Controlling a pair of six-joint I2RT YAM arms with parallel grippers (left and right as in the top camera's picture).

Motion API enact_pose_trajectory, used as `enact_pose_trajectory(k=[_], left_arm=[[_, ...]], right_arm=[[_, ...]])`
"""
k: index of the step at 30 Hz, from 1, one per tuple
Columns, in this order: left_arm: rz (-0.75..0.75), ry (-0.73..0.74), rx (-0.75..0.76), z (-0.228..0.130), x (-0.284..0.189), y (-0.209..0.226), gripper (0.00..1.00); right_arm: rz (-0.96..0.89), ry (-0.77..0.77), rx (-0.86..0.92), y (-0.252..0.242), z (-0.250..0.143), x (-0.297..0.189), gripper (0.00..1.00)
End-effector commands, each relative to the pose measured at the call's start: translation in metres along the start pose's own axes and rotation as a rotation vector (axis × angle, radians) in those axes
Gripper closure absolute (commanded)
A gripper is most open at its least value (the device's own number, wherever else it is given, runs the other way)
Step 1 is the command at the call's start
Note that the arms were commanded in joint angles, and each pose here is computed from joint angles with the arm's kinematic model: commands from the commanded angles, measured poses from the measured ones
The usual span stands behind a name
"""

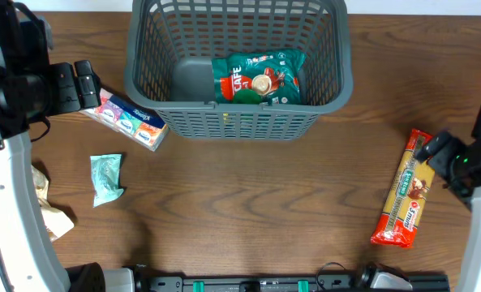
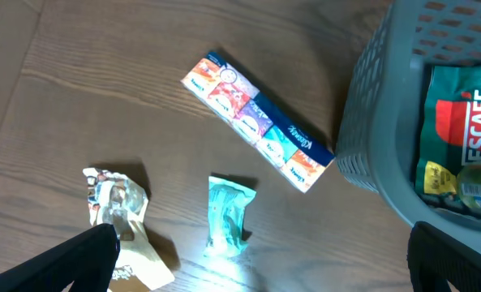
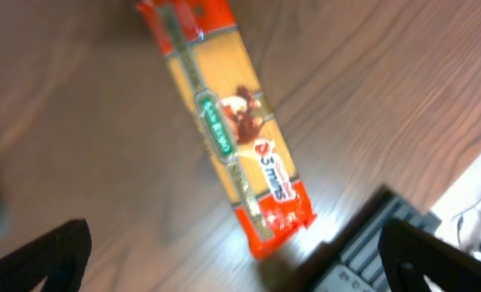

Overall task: Pack container
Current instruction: 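Move the right gripper down onto the red spaghetti pack, then grasp the spaghetti pack, lift it and place it in the basket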

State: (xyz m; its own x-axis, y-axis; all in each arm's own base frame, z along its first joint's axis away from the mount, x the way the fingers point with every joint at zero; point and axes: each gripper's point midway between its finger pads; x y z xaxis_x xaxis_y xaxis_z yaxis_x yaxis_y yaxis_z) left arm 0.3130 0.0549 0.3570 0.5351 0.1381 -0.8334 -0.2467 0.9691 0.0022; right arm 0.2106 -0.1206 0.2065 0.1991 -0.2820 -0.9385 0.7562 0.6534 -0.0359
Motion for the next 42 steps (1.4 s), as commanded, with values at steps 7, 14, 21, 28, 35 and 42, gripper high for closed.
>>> enact_pose_trajectory(k=[7, 14, 21, 28, 35, 42], left_arm=[[0.001, 0.002, -0.003, 0.000, 0.001, 0.001, 0.01], [0.002, 0.003, -0.003, 0.000, 0.001, 0.001, 0.01], [0.002, 0.004, -0.002, 0.000, 0.001, 0.001, 0.01], [0.002, 0.004, -0.003, 0.000, 0.001, 0.001, 0.01], [0.002, 0.004, -0.003, 0.000, 0.001, 0.001, 0.02], [0.002, 0.004, -0.003, 0.000, 0.001, 0.001, 0.01]], right_arm=[[0.029, 0.148, -0.062, -0.008, -0.039, 0.109, 0.01], [0.035, 0.129, -0.060, -0.005, -0.050, 0.154, 0.01], [0.053, 0.079, -0.107, 0.001, -0.047, 0.183, 0.01], [0.061, 0.045, -0.117, 0.007, -0.036, 0.198, 0.01], [0.050, 0.087, -0.121, 0.009, -0.041, 0.221, 0.01], [0.043, 0.132, -0.119, 0.009, -0.051, 0.234, 0.85]])
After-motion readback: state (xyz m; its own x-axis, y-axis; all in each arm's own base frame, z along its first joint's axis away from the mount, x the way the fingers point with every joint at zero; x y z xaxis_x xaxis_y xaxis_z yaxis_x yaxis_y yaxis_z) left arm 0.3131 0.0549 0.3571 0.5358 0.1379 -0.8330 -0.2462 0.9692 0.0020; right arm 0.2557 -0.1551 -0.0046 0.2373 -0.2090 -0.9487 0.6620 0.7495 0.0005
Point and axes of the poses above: each gripper's point midway between its finger pads, its own x axis out along the fingers, its own y axis along the line the jaws close on, z = x × y, and after that the axes turned 3 degrees about -x, right-handed
